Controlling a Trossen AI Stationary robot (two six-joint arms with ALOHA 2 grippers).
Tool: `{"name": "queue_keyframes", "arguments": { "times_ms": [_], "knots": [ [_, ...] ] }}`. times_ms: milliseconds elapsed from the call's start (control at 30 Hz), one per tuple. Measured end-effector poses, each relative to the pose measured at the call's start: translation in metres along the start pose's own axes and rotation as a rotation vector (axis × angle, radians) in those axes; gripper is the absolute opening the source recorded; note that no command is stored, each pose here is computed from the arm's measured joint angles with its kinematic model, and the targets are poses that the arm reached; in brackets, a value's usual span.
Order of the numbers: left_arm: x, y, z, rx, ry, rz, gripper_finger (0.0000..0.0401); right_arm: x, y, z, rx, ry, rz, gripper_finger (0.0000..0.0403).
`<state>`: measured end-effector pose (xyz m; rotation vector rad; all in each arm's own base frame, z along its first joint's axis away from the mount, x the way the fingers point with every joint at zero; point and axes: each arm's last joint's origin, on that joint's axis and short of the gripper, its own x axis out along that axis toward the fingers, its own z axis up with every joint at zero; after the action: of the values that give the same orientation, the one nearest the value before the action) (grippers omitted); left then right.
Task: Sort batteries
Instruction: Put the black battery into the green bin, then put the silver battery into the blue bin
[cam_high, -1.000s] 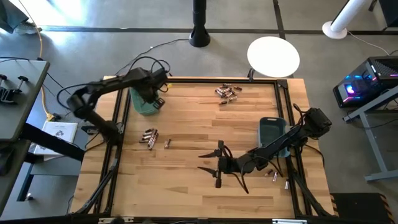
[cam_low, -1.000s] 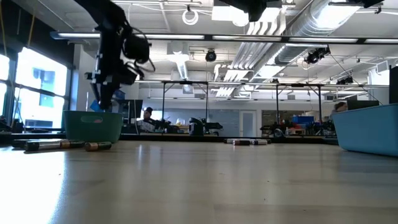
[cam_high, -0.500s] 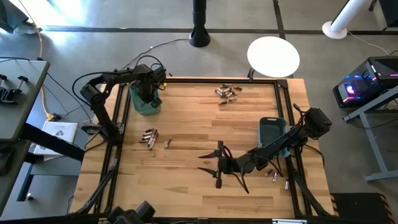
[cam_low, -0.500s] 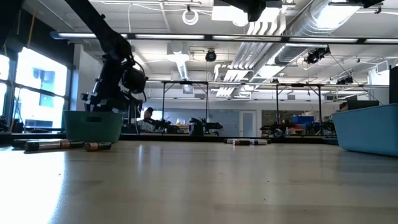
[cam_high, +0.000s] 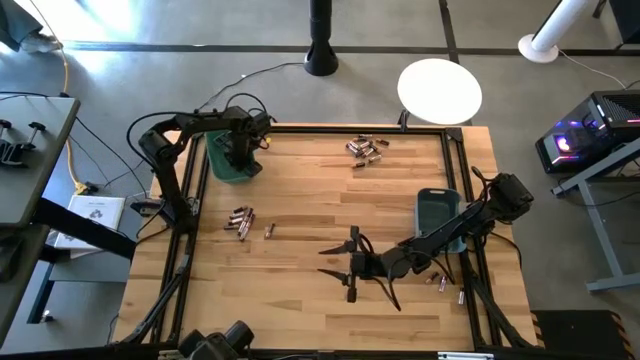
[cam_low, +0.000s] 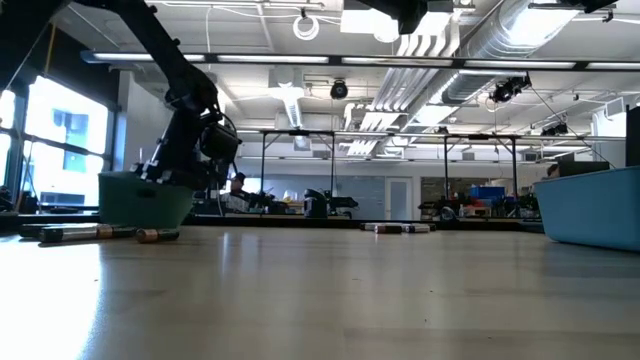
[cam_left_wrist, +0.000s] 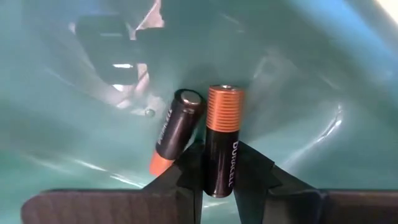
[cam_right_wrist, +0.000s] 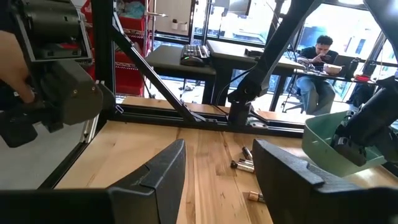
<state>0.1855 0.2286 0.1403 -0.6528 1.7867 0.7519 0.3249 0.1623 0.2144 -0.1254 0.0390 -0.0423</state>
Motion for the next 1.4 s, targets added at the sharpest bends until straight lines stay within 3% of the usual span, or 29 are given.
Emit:
{"name": "queue_keyframes", "arguments": {
  "times_ms": [467, 733, 900, 1067, 1233, 1400],
  "knots": [
    [-0.028, 0.006, 0.014, -0.003, -0.071, 0.027, 0.0150, 0.000, 0.000, 0.000, 0.001, 0.000, 0.000, 0.0181],
    [-0.062, 0.012, 0.007, -0.003, -0.096, 0.022, 0.0158, -0.001, 0.000, 0.001, 0.002, -0.002, -0.028, 0.0181],
    [-0.097, 0.020, -0.020, -0.025, -0.233, 0.032, 0.0158, -0.010, 0.004, 0.009, -0.027, -0.002, -0.120, 0.0181],
    [-0.137, 0.022, -0.058, -0.109, -0.483, 0.022, 0.0158, -0.025, 0.014, 0.020, -0.086, -0.007, -0.195, 0.0181],
    [-0.162, 0.001, -0.108, -0.073, -0.692, -0.040, 0.0158, -0.038, 0.029, 0.025, -0.110, -0.016, -0.138, 0.0181],
    [-0.176, -0.030, -0.146, -0.004, -0.991, -0.160, 0.0158, -0.044, 0.039, 0.023, -0.162, -0.010, -0.051, 0.0181]
  ]
}}
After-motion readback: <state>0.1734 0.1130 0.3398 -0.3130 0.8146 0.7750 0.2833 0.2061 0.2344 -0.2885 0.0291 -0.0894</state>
